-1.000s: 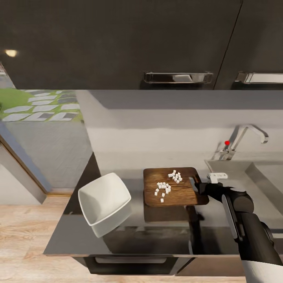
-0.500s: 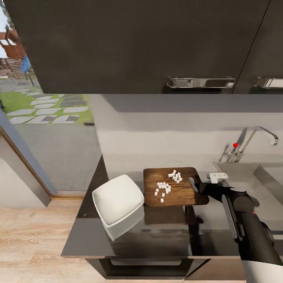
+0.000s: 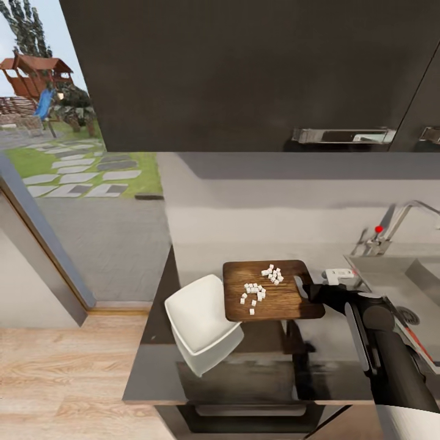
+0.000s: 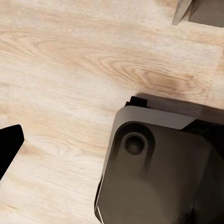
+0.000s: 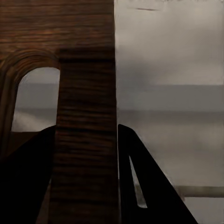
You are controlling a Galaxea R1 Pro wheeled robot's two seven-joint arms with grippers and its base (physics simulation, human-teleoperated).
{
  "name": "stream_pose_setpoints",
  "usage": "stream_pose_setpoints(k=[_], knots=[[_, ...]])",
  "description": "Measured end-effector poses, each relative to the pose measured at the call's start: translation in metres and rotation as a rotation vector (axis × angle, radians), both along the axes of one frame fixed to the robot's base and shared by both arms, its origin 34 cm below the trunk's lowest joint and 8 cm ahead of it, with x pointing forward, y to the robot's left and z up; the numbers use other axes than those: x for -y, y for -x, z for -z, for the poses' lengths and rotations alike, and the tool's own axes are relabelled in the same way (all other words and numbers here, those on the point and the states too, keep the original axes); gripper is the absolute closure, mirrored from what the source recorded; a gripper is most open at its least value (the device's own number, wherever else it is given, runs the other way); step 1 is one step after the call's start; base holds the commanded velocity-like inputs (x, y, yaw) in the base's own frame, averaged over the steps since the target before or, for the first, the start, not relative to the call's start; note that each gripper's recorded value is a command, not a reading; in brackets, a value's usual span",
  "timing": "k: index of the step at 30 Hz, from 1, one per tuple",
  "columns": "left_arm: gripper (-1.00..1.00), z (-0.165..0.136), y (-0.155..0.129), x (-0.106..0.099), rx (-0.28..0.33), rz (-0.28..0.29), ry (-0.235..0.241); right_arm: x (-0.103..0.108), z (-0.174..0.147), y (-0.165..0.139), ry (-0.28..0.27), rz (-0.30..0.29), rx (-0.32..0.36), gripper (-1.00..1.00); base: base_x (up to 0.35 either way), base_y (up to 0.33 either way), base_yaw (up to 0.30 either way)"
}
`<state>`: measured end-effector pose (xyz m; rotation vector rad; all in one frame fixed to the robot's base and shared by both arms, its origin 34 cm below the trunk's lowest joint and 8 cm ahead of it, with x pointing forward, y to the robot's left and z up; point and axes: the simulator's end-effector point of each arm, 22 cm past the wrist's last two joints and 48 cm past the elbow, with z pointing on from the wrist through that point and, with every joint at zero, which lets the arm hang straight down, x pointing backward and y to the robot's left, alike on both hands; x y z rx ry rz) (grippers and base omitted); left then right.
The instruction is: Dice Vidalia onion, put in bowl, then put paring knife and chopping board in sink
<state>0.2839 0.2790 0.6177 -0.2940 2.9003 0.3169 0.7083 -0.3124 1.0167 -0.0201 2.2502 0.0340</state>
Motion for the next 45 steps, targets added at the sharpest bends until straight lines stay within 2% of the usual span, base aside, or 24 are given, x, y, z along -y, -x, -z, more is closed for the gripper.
stream_pose_setpoints(k=[19,45], knots=[[-1.0,-0.005,-0.011,0.0,0.03,0.0,0.0,-0.001,-0.018,0.001,-0.001,-0.003,0.029,1.0,0.0,0.178,0.0],[-1.0,-0.008,-0.017,0.0,0.043,0.0,0.001,-0.002,-0.025,0.001,0.015,-0.006,0.04,1.0,0.0,0.006,0.0]])
